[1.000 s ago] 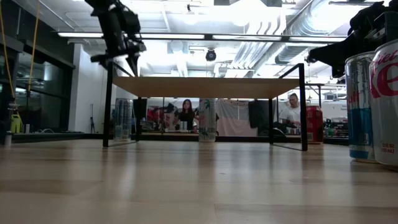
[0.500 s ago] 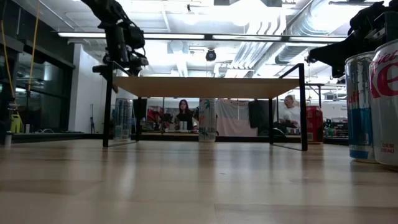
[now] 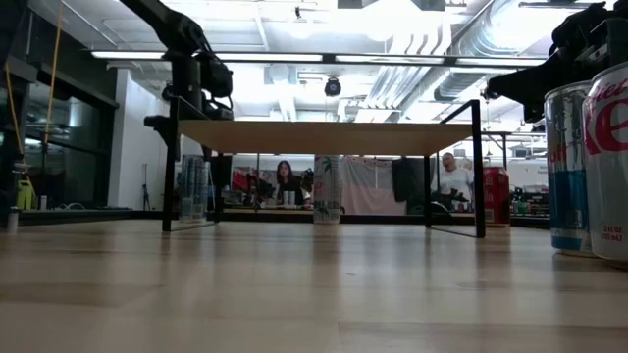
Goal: Place canned beverage on shelf
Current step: Put the top blue soda can on the shelf
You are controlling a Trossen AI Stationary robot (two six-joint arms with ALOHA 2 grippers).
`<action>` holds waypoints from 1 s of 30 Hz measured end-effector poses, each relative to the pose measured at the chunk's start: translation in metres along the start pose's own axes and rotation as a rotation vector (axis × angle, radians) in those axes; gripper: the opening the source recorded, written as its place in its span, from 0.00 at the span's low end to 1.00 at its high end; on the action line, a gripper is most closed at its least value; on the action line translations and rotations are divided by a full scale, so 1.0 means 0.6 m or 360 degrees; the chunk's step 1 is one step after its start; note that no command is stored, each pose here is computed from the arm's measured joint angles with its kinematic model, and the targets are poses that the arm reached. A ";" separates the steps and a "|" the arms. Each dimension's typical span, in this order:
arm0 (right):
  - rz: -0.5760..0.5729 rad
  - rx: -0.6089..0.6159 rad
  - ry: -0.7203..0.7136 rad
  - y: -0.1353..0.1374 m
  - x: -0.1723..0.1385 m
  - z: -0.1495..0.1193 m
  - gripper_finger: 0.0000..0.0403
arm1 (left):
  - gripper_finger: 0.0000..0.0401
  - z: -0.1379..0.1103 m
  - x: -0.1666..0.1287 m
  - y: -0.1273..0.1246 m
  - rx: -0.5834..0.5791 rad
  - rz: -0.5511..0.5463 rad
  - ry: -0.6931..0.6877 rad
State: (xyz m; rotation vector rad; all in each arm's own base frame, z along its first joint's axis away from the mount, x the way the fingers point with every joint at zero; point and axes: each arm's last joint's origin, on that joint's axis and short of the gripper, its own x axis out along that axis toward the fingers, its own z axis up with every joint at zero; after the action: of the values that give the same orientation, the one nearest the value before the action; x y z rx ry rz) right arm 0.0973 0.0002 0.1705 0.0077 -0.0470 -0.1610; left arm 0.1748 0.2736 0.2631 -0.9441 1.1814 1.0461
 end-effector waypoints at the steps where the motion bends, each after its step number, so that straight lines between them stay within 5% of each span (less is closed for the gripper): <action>1: -0.0001 0.0000 0.0000 0.000 0.000 0.000 0.00 | 0.73 0.001 0.002 0.000 0.0001 0.0003 0.0003; 20: -0.0001 -0.0001 0.0000 0.000 0.000 0.000 0.00 | 0.72 0.013 0.021 -0.013 0.0024 0.0022 -0.0043; 30: 0.0000 0.0000 0.0000 0.000 0.000 0.000 0.00 | 0.53 0.008 0.021 -0.018 0.0043 0.0025 -0.0009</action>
State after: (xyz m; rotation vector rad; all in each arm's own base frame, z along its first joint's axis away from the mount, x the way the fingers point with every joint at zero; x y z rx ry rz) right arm 0.0973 0.0002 0.1705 0.0077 -0.0470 -0.1613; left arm 0.1871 0.2771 0.2516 -0.9118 1.1971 1.0424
